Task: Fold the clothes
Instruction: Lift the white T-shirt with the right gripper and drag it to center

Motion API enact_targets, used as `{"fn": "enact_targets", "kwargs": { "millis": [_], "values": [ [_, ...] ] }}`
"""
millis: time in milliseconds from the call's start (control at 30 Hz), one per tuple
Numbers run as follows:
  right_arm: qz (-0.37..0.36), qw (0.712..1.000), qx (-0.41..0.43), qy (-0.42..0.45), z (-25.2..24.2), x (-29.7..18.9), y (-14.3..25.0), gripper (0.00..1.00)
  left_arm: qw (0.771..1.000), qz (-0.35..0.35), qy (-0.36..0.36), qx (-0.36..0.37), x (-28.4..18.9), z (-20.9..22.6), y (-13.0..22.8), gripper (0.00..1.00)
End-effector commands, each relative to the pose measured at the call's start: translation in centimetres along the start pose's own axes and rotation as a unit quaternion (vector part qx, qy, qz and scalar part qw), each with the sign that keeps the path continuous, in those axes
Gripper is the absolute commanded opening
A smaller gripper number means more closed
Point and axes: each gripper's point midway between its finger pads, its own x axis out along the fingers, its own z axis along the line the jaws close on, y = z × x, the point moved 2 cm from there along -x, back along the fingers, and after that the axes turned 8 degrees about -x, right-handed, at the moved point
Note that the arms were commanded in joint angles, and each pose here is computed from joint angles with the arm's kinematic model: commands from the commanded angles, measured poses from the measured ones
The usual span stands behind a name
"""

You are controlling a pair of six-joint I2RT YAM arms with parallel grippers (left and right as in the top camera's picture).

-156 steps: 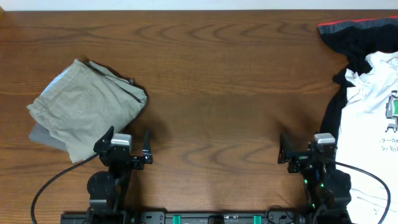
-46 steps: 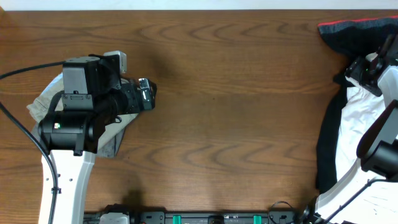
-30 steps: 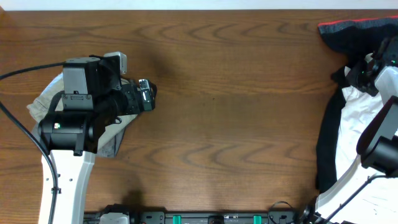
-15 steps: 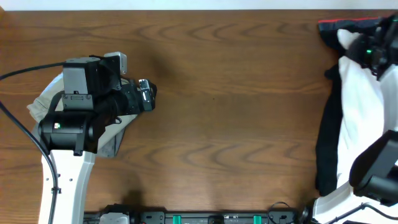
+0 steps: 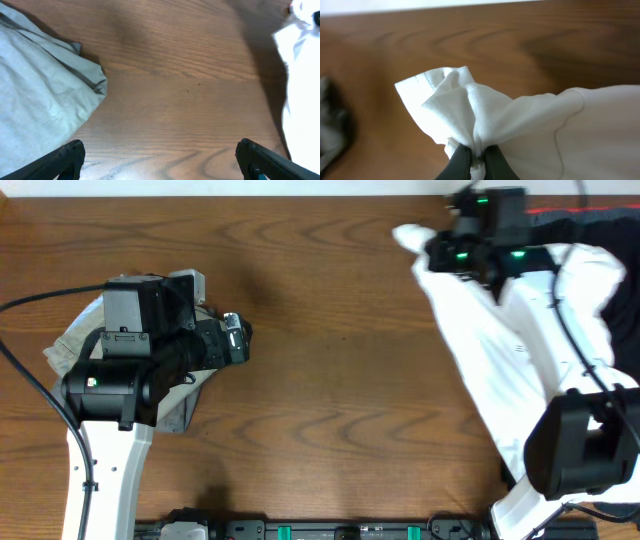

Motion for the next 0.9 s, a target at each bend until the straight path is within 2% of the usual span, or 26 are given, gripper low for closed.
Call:
{"fn": "enact_targets", "kwargs": {
  "millis": [0,200,300,333,400,467,600,700,767,867],
  "values": [
    [0.002,0.996,-0.057,-0.062,6.8,1.0,0.3,0.06,1.000,-0.013,-0.012,0.003,-0.4,0.1,-0.6,0.98],
    [0.034,0.986,-0.127,-0.106,15.9,3.4,3.8,0.07,0.999,-0.026,-0.047,0.003,-0.5,1.2,-1.0,0.98],
    [0.054,0.975,-0.168,-0.135,19.8,4.3,6.2,0.12,0.998,-0.028,-0.052,0.003,-0.5,1.3,-1.0,0.98],
    [0.057,0.969,-0.192,-0.144,20.9,4.4,6.9,0.19,0.998,-0.028,-0.052,0.003,-0.5,1.3,-1.0,0.98],
    [0.060,0.960,-0.229,-0.147,22.2,4.3,7.8,0.39,0.998,-0.028,-0.052,0.003,-0.5,1.3,-1.0,0.98],
    [0.055,0.963,-0.235,-0.117,21.9,4.2,7.6,0.43,0.998,-0.028,-0.052,0.003,-0.5,1.3,-1.0,0.98],
    [0.041,0.975,-0.213,-0.041,17.6,3.9,5.5,0.48,0.998,-0.028,-0.052,0.003,-0.5,1.3,-1.0,0.98],
    [0.037,0.988,-0.144,0.038,10.8,3.0,3.4,0.50,0.998,-0.028,-0.052,0.003,-0.5,1.3,-1.0,0.98],
    [0.036,0.992,-0.081,0.085,5.6,2.3,2.4,0.44,0.998,-0.028,-0.052,0.003,-0.5,1.3,-1.0,0.98],
    [0.040,0.987,0.043,0.148,-3.4,0.6,2.3,0.23,0.998,-0.028,-0.051,0.003,-0.5,1.3,-1.0,0.98]
  ]
}}
